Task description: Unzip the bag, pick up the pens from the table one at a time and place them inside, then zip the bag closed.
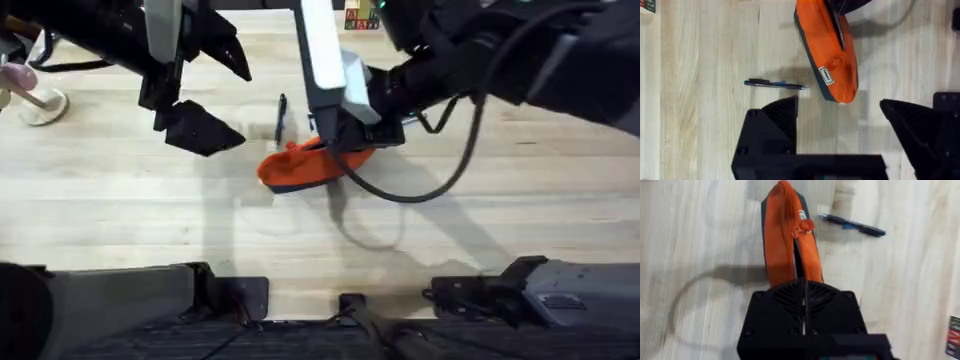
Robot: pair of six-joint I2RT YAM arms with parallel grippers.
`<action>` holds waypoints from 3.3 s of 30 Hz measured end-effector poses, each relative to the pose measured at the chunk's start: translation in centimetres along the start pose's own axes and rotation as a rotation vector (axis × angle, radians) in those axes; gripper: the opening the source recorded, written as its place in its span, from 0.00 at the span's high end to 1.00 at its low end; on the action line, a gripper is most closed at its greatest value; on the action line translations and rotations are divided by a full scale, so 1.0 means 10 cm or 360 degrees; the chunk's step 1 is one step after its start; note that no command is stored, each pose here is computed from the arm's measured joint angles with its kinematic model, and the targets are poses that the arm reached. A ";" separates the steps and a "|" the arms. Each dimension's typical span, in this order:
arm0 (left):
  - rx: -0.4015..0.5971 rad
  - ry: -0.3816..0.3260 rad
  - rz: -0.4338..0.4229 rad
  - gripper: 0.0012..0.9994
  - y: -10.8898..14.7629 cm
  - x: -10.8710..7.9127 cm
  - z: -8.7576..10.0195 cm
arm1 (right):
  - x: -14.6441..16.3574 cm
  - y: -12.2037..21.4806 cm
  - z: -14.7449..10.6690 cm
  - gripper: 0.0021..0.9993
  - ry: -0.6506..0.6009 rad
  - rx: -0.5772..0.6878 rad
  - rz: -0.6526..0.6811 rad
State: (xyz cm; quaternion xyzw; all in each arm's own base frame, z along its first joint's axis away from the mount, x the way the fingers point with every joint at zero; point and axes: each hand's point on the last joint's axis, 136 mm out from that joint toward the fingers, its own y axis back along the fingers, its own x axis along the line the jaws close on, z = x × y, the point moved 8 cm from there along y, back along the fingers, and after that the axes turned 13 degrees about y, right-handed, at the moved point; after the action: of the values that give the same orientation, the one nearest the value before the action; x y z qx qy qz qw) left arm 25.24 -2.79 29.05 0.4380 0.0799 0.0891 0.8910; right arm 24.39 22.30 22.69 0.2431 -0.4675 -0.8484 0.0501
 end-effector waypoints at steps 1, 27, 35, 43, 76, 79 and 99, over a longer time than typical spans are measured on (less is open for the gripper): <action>0.0000 0.0000 0.0000 0.00 0.00 0.00 0.00 | 0.00 -0.03 -0.01 0.97 -0.0005 0.0005 0.0013; 0.0000 0.0000 0.0000 0.01 0.00 0.00 0.00 | -0.10 -0.76 -0.20 0.94 -0.0105 0.0033 0.0143; 0.0000 0.0000 0.0000 0.00 0.00 0.00 0.00 | -0.06 -0.77 -0.16 0.03 -0.0107 0.0028 0.0173; -0.0003 -0.0016 0.0020 0.00 0.00 0.02 0.00 | -0.05 -0.77 -0.16 0.00 -0.0107 0.0024 0.0177; -0.0003 -0.0018 0.0022 0.00 0.00 0.03 0.00 | -0.50 0.79 -0.29 0.00 -0.1138 -0.0241 -0.0601; -0.0003 -0.0017 0.0022 0.00 0.00 0.03 0.00 | -0.54 0.86 -0.42 0.00 -0.1403 -0.0273 -0.0648; -0.0004 -0.0022 0.0028 0.00 0.00 0.03 0.01 | -0.50 0.92 -0.69 0.00 -0.2948 -0.0446 -0.0690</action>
State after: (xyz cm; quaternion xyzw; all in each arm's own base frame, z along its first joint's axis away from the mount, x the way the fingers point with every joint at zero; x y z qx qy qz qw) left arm 25.56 -2.75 29.06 0.4381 0.0699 0.0940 0.8913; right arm 30.61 13.37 28.95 -0.4505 -0.1609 -0.7428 -0.4684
